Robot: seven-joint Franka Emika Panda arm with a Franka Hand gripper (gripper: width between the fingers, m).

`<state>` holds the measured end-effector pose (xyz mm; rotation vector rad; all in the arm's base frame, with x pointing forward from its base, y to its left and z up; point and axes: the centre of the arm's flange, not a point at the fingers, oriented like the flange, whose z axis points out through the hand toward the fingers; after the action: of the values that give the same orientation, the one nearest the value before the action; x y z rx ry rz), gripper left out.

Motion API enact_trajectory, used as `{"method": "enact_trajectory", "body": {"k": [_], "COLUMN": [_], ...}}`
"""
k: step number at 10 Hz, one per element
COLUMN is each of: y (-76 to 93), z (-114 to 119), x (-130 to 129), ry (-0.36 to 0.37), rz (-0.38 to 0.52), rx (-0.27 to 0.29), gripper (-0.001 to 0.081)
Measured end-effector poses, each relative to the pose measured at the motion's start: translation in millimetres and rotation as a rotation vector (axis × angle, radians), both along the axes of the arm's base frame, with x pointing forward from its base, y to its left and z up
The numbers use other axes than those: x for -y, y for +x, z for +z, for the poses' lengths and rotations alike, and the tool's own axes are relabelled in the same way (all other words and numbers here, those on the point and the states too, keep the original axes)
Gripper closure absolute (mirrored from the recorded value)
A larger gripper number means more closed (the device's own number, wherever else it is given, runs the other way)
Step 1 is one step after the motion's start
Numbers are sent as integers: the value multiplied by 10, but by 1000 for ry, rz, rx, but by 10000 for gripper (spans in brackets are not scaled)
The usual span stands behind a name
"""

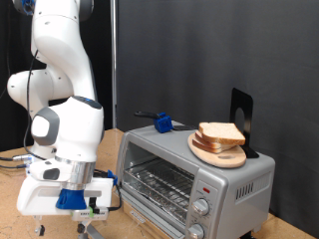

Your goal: Make a piece of toast with the oven

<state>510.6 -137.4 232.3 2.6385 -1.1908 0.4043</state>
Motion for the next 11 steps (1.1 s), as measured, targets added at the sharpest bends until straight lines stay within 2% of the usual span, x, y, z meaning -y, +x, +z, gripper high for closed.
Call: {"method": "enact_trajectory", "body": {"k": [3,6,11], "y": [18,-53,-254], "z": [217,639,1376], "x": [50,176,425], "ry": [60,137,408], "rz": [5,27,125], "rx": [25,27,46], "gripper": [-2,-2,-2]}}
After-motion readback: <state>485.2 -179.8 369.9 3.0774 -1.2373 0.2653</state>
